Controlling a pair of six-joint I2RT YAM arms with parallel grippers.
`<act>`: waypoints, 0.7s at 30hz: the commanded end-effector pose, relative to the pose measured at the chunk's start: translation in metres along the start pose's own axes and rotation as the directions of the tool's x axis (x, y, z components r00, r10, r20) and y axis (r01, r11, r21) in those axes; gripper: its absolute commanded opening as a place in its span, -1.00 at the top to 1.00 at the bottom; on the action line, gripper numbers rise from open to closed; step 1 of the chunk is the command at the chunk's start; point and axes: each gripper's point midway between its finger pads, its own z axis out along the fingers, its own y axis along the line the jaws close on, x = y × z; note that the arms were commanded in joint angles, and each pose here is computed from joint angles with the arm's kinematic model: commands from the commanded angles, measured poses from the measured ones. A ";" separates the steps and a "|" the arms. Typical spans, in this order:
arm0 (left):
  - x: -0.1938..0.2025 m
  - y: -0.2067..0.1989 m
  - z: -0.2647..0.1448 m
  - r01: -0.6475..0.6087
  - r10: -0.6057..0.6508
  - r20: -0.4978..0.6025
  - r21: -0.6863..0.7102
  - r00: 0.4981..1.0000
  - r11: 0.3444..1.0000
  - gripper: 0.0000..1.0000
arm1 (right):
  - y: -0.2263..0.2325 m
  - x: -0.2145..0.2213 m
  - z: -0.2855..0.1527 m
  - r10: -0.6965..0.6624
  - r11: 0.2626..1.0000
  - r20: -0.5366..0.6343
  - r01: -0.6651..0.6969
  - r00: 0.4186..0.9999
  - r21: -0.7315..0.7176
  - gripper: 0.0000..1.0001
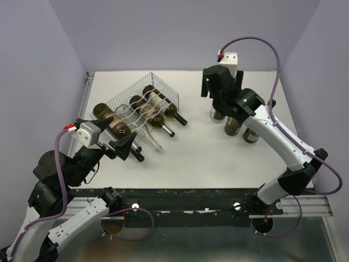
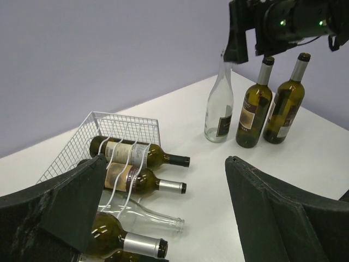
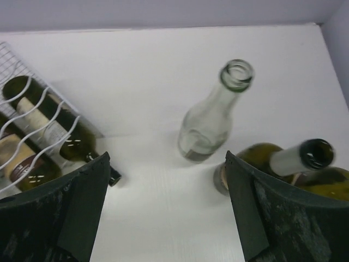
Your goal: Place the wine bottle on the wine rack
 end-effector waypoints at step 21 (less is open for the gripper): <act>0.016 -0.010 0.008 0.012 -0.010 -0.034 0.049 0.999 0.999 -0.97 | -0.136 0.062 0.050 0.171 0.948 -0.161 -0.118 0.972 0.296 -0.50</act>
